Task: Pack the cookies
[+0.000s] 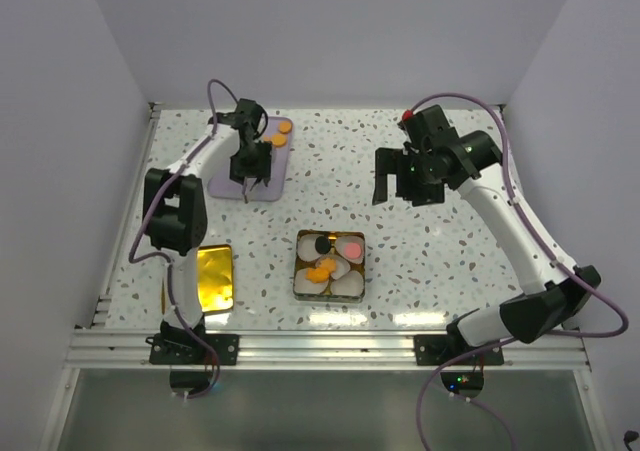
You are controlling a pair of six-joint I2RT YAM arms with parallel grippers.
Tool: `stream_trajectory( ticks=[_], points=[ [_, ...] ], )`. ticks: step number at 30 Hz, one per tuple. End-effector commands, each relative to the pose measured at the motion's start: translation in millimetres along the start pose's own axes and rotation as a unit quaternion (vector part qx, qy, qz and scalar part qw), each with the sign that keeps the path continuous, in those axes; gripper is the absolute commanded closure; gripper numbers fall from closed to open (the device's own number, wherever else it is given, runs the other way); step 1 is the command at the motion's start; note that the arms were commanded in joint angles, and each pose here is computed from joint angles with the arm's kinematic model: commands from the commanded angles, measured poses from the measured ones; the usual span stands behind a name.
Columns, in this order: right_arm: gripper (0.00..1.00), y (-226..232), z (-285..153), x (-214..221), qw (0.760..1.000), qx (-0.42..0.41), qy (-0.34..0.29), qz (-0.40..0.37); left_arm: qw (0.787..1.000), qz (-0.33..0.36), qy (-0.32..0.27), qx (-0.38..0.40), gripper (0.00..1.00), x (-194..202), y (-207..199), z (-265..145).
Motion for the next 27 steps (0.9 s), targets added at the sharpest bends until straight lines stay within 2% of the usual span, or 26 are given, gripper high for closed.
stream_trajectory(
  ticks=[1, 14, 27],
  points=[
    [0.03, 2.5, -4.2, -11.7, 1.000, 0.000, -0.020, -0.010, 1.000, 0.014, -0.019, 0.009, 0.38, -20.6, -1.0, -1.4],
    [0.03, 3.3, 6.9, -25.1, 0.999, 0.021, -0.018, -0.025, 1.000, 0.007, -0.012, -0.005, 0.42, -39.8, 3.0, 21.4],
    [0.03, 2.7, 7.1, -24.2, 0.999, 0.018, -0.015, -0.026, 1.000, 0.001, -0.026, -0.015, 0.63, -42.9, 10.2, 10.7]
  ],
)
Point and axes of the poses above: each gripper's point midway between its finger pads, its own z axis out along the fingers, its own y axis along the line the jaws close on, x = y × z, the point moved 6 cm from there along -z, back along the fingers, and after that the axes turned 4 degrees about z, right-handed, at the moved point
